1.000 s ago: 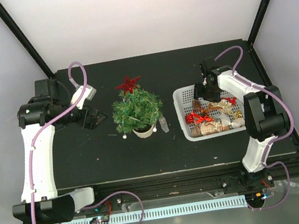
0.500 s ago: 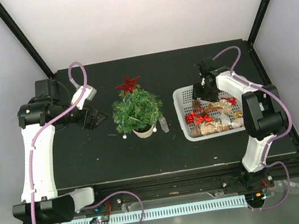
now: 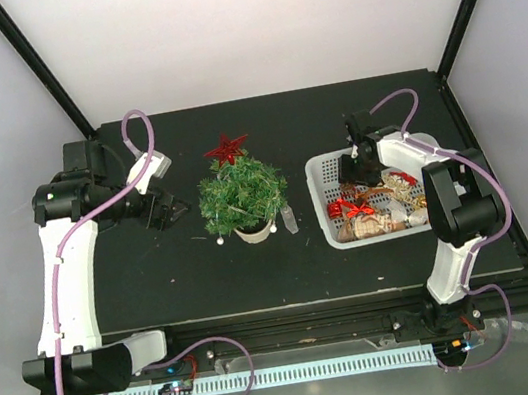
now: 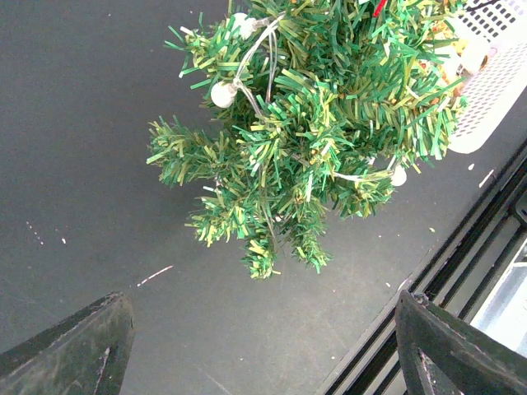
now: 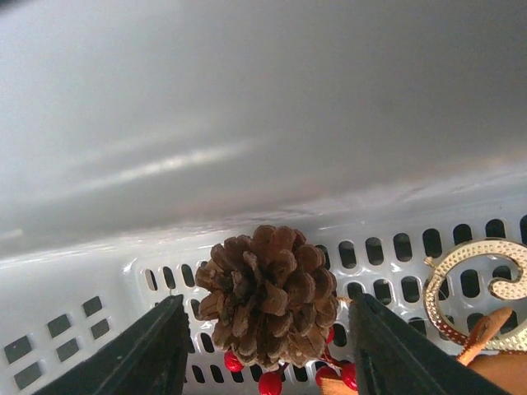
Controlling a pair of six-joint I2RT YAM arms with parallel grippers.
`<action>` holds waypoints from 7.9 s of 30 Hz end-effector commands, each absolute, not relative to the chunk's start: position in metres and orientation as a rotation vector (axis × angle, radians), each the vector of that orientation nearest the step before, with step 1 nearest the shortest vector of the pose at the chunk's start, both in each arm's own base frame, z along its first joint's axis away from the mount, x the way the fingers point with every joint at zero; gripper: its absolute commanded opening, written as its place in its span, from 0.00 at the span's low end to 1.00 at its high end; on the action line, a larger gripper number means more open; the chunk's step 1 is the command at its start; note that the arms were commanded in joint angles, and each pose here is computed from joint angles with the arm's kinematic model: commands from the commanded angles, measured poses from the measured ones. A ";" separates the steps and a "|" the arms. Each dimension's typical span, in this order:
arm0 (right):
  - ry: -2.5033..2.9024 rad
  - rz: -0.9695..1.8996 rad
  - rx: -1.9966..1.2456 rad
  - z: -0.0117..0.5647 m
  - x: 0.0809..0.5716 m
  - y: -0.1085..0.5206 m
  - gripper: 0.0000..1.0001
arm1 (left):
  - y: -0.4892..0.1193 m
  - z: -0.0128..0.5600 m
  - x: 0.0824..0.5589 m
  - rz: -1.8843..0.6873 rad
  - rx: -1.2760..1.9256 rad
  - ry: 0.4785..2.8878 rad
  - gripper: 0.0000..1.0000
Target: Decorate the small christmas tree
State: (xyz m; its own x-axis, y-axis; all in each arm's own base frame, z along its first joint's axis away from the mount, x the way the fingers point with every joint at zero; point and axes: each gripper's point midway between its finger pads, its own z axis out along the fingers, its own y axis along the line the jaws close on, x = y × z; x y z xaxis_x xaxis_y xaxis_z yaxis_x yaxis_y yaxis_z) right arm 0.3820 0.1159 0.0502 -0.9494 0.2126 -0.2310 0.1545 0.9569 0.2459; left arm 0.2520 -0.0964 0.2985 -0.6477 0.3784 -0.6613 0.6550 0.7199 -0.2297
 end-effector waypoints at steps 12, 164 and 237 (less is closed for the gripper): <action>2.874 0.338 0.286 0.036 0.378 0.118 0.39 | -0.103 0.304 0.240 -0.673 0.795 2.304 0.87; 2.142 1.300 -0.569 0.409 0.235 0.277 0.43 | -0.156 0.351 0.183 -0.934 1.102 2.026 0.90; 2.168 1.495 -0.555 0.342 0.287 0.350 0.42 | -0.142 0.329 0.171 -0.831 1.056 2.125 0.90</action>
State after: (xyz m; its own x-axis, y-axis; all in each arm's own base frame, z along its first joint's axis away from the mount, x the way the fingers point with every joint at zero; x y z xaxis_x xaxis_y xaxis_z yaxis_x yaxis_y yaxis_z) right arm 0.2953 0.3407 0.3351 -0.8333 -0.0588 -0.5496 -0.5291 0.3724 0.7625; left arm 0.1728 -0.1424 0.3262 -0.4952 0.4552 -0.7400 0.8371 0.4780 -0.2662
